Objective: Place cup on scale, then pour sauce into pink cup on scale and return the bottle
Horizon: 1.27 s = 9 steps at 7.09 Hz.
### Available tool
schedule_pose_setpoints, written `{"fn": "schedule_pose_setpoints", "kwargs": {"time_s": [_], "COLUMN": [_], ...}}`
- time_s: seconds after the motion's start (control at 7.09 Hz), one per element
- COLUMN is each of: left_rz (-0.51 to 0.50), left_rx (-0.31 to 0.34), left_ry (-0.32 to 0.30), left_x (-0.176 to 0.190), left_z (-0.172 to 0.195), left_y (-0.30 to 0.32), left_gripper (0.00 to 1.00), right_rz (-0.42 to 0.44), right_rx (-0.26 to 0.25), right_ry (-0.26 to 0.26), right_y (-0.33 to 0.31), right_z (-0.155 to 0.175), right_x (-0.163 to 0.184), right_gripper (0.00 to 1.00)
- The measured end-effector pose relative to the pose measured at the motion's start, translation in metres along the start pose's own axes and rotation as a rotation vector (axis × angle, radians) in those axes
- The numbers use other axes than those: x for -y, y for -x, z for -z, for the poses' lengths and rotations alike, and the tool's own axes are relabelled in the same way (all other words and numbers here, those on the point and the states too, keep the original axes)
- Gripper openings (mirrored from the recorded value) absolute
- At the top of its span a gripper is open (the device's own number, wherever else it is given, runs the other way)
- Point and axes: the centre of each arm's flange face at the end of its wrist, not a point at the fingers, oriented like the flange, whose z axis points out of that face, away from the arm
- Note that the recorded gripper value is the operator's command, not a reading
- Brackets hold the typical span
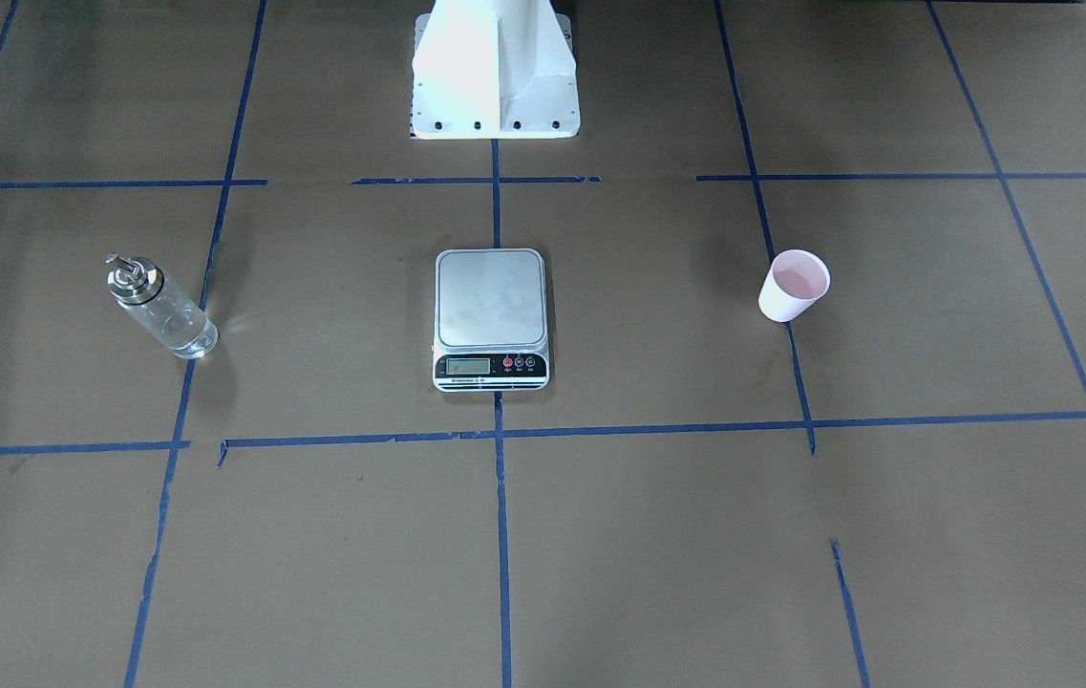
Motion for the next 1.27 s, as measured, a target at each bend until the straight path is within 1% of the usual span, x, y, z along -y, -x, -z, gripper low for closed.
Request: {"fn": "schedule_pose_setpoints", "kwargs": {"time_s": [0.14,0.42,0.56,0.71,0.85,0.99,1.27], "left_rz": [-0.012,-0.067,-0.083,-0.128,-0.162,-0.143,-0.067], "left_rx": [-0.005,0.008,0.016,0.010,-0.013,-0.036,-0.068], "left_ry": [-0.009,-0.055,-0.066,-0.072,-0.065,-0.041,0.047], "left_x": [0.000,0.006,0.009,0.014,0.018,0.020,0.021], "left_z": [0.003,0.017,0.016,0.007,-0.013,-0.034,-0.085], "left_y": [-0.004,-0.020,-0.021,-0.035,-0.062,-0.088,-0.137], "left_gripper": [1.00,1.00,1.00,1.00,1.00,1.00,1.00], "right_rz": [0.001,0.012,0.021,0.028,0.039,0.062,0.110], "right_rx": [0.001,0.002,0.004,0.005,0.005,0.006,0.009], "right_ry": [-0.001,-0.004,-0.007,-0.008,-0.011,-0.027,-0.064], "right_y": [0.001,0.003,0.005,0.007,0.009,0.010,0.004], "right_z": [0.000,-0.002,-0.004,-0.005,-0.007,-0.009,-0.020], "right_x": [0.000,0.001,0.002,0.002,0.003,0.003,-0.001], "right_gripper": [1.00,1.00,1.00,1.00,1.00,1.00,1.00]}}
